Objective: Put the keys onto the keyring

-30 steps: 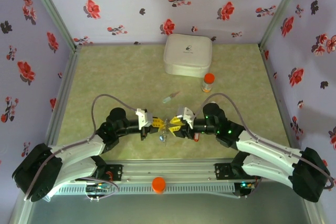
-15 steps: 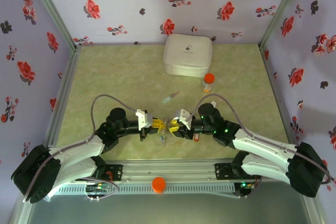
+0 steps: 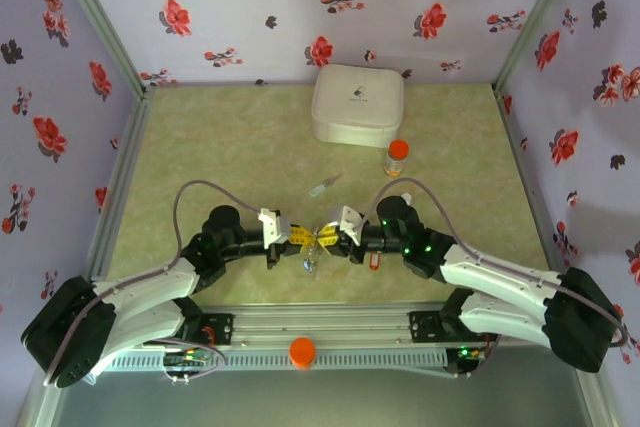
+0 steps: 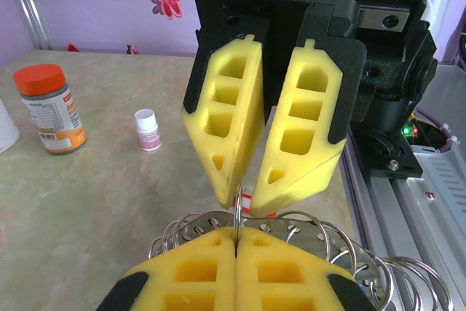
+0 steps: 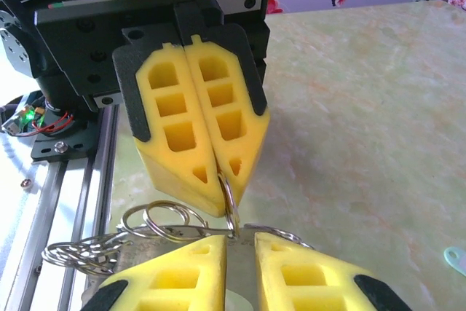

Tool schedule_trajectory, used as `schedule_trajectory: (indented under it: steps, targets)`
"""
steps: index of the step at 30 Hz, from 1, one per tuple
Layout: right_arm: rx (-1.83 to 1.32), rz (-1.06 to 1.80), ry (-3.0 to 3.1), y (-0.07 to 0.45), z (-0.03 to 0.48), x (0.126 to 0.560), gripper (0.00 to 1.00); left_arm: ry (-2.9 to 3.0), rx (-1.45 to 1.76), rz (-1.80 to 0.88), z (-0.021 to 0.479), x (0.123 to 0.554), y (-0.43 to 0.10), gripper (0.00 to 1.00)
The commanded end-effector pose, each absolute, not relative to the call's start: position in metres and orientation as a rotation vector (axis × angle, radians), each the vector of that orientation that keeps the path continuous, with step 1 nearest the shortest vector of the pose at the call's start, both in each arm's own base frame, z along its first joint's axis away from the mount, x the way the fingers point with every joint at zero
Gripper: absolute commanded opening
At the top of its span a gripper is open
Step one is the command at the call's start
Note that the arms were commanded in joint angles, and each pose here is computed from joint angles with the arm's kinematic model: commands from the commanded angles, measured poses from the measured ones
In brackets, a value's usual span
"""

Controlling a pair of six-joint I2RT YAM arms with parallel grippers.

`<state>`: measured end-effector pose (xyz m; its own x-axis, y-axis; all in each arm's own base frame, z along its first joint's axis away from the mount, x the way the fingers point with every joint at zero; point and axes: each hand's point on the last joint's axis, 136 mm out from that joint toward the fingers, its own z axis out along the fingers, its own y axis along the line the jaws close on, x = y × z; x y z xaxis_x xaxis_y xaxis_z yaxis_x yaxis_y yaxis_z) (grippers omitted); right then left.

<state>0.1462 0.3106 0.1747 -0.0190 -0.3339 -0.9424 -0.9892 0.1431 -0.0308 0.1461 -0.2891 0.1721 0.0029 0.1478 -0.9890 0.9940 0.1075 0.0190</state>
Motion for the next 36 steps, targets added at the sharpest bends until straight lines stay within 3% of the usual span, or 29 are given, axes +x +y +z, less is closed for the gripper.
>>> schedule_trajectory:
  steps: [1, 11, 12, 13, 15, 24, 36]
  targets:
    - [-1.321, 0.948, 1.426, 0.322, 0.199, 0.146, 0.15, 1.264, 1.256, -1.039, 0.19, 0.144, -0.291, 0.0]
    - [-1.334, 0.946, 1.426, 0.324, 0.199, 0.145, 0.0, 1.29, 1.236, -1.017, 0.189, 0.15, -0.29, 0.02]
    - [-1.341, 0.942, 1.433, 0.324, 0.199, 0.145, 0.0, 1.319, 1.214, -1.002, 0.188, 0.154, -0.289, 0.12]
    - [-1.355, 0.933, 1.443, 0.323, 0.198, 0.145, 0.0, 1.349, 1.205, -0.982, 0.185, 0.158, -0.288, 0.28]
    - [-1.401, 0.91, 1.474, 0.321, 0.196, 0.143, 0.0, 1.39, 1.221, -0.939, 0.18, 0.16, -0.285, 0.37]
    - [-1.601, 0.76, 1.607, 0.312, 0.19, 0.141, 0.0, 1.482, 1.412, -0.802, 0.176, 0.152, -0.274, 0.35]
    - [-1.674, 0.725, 1.652, 0.326, 0.195, 0.141, 0.0, 1.435, 1.475, -0.86, 0.184, 0.145, -0.284, 0.19]
